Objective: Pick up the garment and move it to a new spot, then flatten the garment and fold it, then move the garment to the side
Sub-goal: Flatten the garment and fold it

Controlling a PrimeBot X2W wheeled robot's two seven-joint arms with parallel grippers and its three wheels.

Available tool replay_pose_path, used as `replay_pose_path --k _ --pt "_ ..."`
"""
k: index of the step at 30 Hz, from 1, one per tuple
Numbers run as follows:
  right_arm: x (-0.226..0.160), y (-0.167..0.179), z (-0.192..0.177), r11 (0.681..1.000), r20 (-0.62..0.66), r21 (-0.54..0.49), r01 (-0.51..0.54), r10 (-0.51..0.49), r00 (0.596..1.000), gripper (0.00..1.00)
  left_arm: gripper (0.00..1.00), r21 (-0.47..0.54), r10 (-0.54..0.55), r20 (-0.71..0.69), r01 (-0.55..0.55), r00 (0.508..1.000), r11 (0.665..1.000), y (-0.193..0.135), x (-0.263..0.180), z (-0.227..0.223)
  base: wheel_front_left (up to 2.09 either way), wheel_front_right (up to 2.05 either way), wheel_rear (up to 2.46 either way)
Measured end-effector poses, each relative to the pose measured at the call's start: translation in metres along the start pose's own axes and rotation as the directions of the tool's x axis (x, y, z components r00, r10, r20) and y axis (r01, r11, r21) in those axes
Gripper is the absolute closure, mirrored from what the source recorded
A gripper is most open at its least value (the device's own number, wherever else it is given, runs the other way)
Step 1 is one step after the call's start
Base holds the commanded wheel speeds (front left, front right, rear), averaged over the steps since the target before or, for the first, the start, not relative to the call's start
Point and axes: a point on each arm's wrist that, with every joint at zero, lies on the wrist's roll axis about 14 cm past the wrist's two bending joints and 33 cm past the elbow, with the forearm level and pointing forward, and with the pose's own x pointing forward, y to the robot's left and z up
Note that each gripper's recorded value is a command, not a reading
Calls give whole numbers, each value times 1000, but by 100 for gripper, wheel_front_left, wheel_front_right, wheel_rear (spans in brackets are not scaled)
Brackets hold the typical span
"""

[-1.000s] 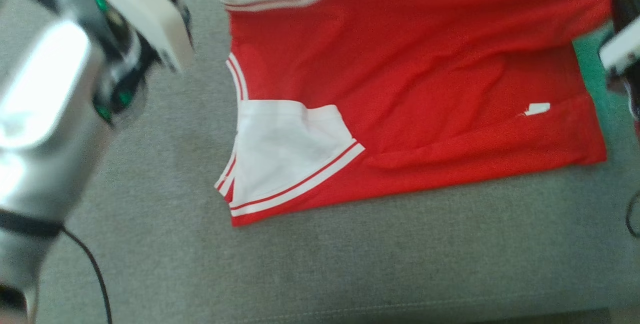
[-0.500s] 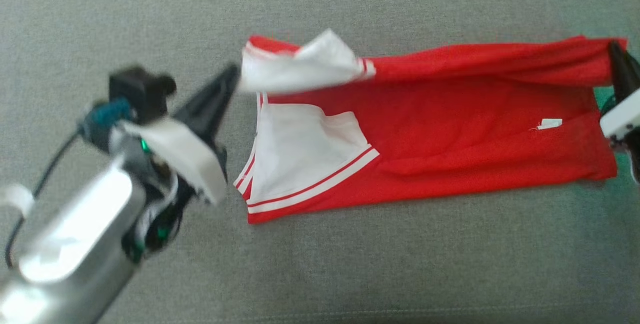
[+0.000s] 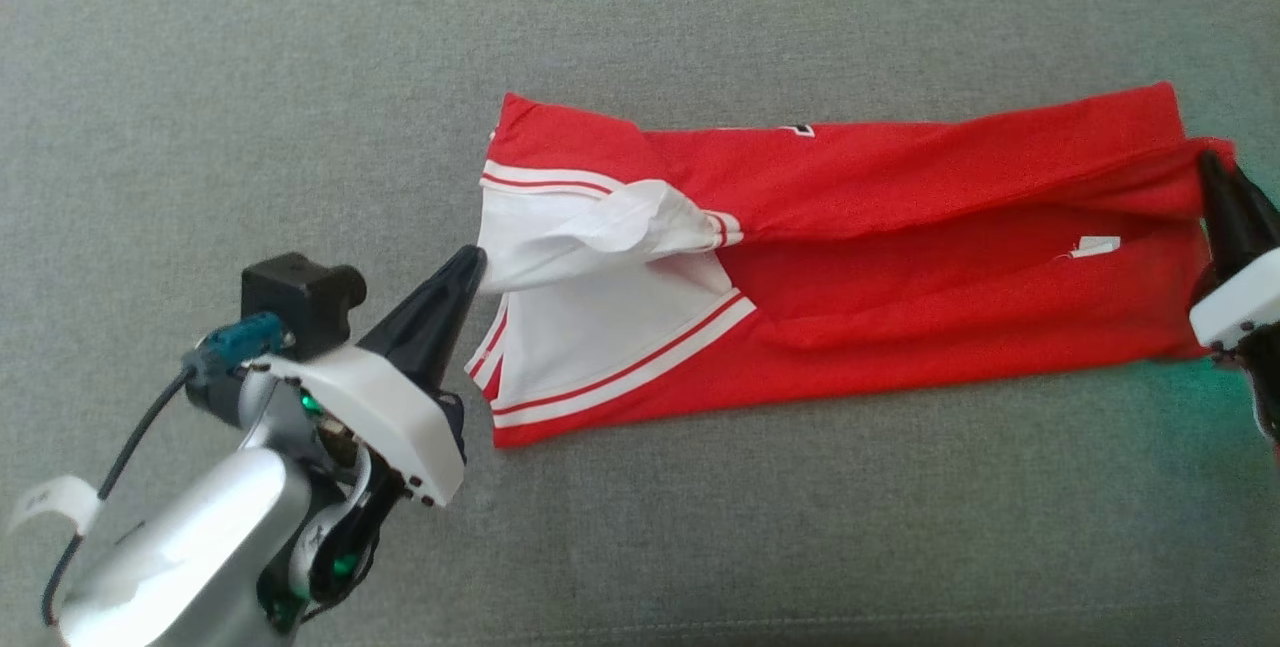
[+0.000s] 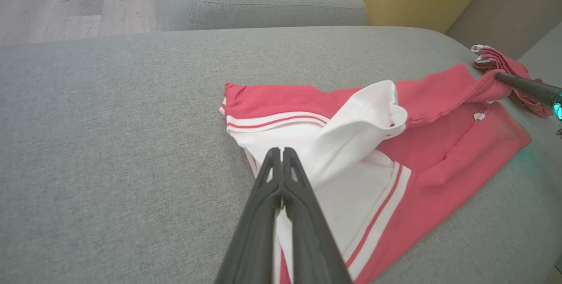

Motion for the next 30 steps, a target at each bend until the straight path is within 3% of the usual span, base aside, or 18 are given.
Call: replay_pose_path --k 3,4,5,6,7,8,9,10,11,20,30 --pt "-5 0 -1 1000 5 0 -2 2 1000 67 100 1 10 -3 -10 1000 1000 1 -3 -3 0 0 0" --pt "-8 1 -3 1000 -1 -4 -4 4 1000 59 100 2 13 -8 -13 1000 1000 1 -4 -5 0 0 0" --pt "-10 1 -4 1000 -1 0 -4 4 1000 45 100 3 17 -15 -17 1000 1000 1 -5 -8 0 0 0" --pt "-13 2 -7 1000 -9 5 -5 5 1000 0 100 3 19 -18 -19 1000 1000 1 -7 -10 0 0 0" --pt "-16 2 -10 1000 -15 7 -5 5 1000 0 100 1 19 -18 -19 1000 1000 0 -9 -11 0 0 0" --pt "-20 2 -13 1000 -20 9 -3 3 1000 0 89 -2 21 -21 -21 1000 1000 -1 -11 -13 0 0 0" --pt "-23 1 -15 1000 -20 13 0 0 1000 0 55 -5 22 -20 -22 1000 1000 -3 -12 -15 0 0 0" --pt "-26 -1 -16 1000 -19 17 6 -6 1000 0 13 -8 21 -23 -21 1000 1000 -5 -14 -17 0 0 0" --pt "-30 -3 -17 1000 -15 21 11 -11 1000 0 0 -10 24 -27 -24 999 1000 -6 -16 -19 0 0 0" --pt "-70 -3 -33 996 16 78 38 -40 999 0 0 -35 132 93 -129 987 991 -7 -44 -19 0 0 0" --pt "-107 9 -49 989 71 132 65 -75 995 0 0 -28 313 266 -318 912 948 -10 -78 -7 0 0 0"
